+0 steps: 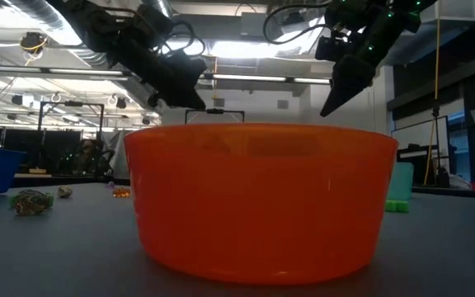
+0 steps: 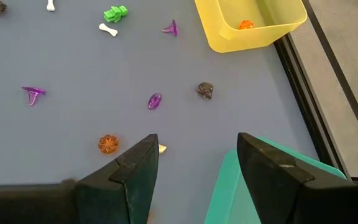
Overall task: Sort Halloween decoration
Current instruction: Put the orange pumpkin toy into the yellow bin
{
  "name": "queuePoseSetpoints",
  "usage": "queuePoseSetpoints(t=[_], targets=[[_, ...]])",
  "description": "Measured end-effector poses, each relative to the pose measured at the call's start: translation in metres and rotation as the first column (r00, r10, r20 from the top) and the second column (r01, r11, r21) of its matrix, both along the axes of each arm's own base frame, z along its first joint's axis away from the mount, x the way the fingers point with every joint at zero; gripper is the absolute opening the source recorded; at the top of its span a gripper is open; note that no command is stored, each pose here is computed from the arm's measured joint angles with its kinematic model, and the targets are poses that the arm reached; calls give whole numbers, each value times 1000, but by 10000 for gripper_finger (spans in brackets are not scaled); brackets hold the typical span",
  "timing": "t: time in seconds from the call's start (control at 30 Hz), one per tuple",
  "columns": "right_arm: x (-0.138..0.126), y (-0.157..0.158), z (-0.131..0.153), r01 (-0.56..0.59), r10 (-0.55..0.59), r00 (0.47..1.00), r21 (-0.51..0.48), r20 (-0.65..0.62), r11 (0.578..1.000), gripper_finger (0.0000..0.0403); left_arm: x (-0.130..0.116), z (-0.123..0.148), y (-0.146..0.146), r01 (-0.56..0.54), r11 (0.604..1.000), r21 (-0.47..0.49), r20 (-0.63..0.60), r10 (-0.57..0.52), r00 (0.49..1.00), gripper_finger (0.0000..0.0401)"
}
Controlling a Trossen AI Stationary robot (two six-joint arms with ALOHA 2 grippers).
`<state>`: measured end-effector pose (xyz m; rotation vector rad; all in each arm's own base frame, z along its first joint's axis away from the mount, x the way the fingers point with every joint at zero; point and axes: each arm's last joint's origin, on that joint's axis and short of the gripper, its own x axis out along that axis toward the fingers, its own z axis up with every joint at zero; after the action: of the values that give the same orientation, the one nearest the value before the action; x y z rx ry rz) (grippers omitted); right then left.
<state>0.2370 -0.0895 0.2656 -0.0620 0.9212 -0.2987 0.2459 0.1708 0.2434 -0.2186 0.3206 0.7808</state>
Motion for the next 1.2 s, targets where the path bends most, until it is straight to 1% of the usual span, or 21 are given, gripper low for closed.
queuePoseSetpoints(t=[0.17,0.33,0.47,0.57,0.7,0.8,0.93,1.2], targets=[[1,0,1,0,0,1000,-6,17,1000,218,6,-4,4,2,1000,17,26,-2,1000,30],[3,-1,2,0,1,999,-13,37,1000,218,23,-31,15,6,1000,14,23,-6,1000,30],[3,-1,3,0,1,999,-15,41,1000,218,33,-56,22,6,1000,-3,-2,-6,1000,30],[3,-1,3,0,1,999,-15,42,1000,218,37,-73,25,3,1000,-22,-33,-4,999,30],[3,-1,3,0,1,999,-15,41,1000,218,39,-89,27,-35,999,-34,-83,32,996,30],[3,-1,3,0,1,999,-15,41,1000,218,39,-95,28,-57,998,-35,-104,53,993,30],[3,-1,3,-1,1,999,-15,41,1000,218,39,-97,29,-58,998,-37,-109,53,993,33],[3,-1,3,0,1,999,-15,41,1000,218,41,-95,29,-57,998,-21,-82,55,995,78]])
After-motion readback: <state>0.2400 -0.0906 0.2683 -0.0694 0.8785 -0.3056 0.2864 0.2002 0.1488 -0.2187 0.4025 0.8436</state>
